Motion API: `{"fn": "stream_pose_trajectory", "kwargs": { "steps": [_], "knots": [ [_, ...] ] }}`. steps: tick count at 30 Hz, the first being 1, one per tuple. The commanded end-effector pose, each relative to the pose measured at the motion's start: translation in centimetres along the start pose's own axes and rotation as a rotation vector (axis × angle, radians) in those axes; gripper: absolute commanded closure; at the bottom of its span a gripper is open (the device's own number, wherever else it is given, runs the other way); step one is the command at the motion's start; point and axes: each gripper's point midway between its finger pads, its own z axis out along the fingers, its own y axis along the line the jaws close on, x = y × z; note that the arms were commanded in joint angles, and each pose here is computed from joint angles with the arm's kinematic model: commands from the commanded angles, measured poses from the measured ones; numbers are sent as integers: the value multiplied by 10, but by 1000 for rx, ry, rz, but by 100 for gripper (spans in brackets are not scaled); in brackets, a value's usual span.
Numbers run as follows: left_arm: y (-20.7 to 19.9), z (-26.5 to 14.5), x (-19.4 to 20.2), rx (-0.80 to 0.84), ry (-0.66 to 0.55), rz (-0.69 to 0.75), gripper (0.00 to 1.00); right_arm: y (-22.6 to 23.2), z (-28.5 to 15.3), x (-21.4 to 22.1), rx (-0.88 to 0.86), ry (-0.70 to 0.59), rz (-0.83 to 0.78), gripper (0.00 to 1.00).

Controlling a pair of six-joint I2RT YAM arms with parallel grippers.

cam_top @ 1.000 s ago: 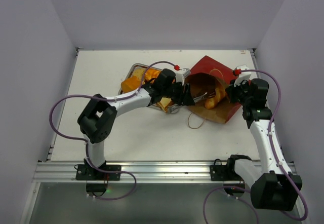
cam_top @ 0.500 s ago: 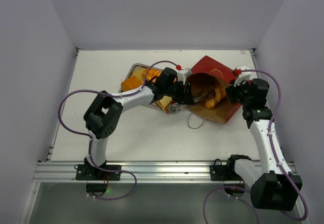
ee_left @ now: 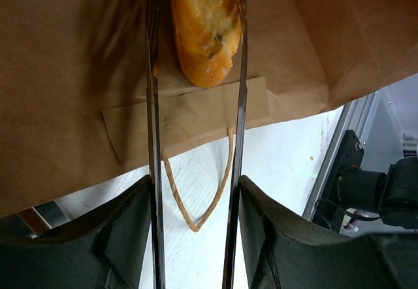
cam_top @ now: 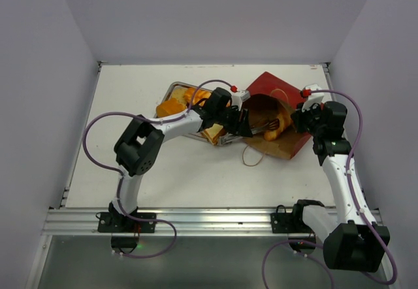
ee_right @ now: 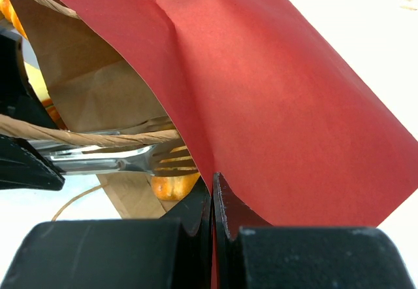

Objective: Take the fake bread out of the paper bag

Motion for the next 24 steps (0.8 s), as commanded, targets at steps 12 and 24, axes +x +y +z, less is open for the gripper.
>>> {"fn": "stream_pose_trajectory", "kwargs": {
  "steps": [12,24],
  "knots": [
    [-14,6,-17,91,-10,-5,45,1,0,-9,-17,-26,-14,99],
    [-18,4,-17,98,-11,-30,72,1,-1,-11,-16,-32,-16,99]
  ]
}}
